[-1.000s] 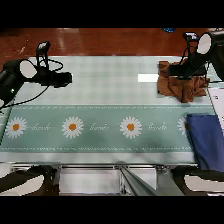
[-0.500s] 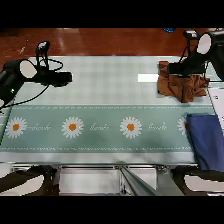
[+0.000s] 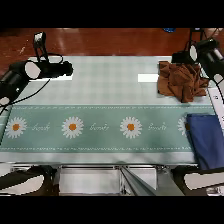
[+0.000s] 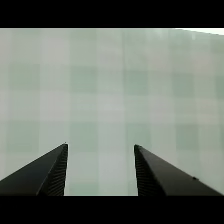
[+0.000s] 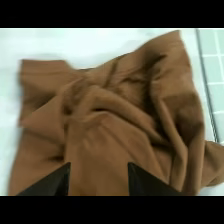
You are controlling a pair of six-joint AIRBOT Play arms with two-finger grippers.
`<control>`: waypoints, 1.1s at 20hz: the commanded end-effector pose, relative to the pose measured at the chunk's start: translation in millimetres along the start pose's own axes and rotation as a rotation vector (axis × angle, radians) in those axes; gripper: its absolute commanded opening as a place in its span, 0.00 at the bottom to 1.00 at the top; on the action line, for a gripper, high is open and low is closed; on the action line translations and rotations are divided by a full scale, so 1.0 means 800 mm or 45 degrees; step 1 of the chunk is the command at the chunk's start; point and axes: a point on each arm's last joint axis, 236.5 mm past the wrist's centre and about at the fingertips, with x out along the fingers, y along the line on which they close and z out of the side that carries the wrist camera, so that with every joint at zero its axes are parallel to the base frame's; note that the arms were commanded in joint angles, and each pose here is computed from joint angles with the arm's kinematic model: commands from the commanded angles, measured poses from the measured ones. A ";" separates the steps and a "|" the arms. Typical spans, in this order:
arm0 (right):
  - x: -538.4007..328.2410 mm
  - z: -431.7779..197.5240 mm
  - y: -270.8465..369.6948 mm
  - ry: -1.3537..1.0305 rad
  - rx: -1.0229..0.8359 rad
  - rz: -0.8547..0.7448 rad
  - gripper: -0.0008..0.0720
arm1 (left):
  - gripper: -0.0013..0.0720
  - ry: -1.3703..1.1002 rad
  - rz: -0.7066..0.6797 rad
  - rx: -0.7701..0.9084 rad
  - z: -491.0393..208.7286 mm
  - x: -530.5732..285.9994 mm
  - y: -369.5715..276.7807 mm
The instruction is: Fold the shirts.
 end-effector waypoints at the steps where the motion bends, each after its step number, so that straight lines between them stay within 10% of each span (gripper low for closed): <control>1: 0.077 -0.033 -0.062 0.070 0.210 -0.100 0.58 | 0.71 -0.041 0.005 -0.002 0.005 0.018 0.004; 8: 0.138 -0.159 -0.077 0.503 0.451 0.005 0.53 | 0.71 0.032 0.010 0.003 -0.021 0.045 0.004; 10: 0.133 -0.168 -0.056 0.562 0.417 0.098 0.09 | 0.71 0.058 0.001 -0.009 -0.022 0.040 0.000; 11: 0.125 -0.157 -0.040 0.549 0.390 0.188 0.04 | 0.71 0.094 -0.007 -0.005 -0.021 0.030 -0.005; 22: -0.258 0.200 -0.065 -0.548 0.208 0.414 0.04 | 0.71 0.513 -0.097 0.192 -0.144 -0.144 -0.029</control>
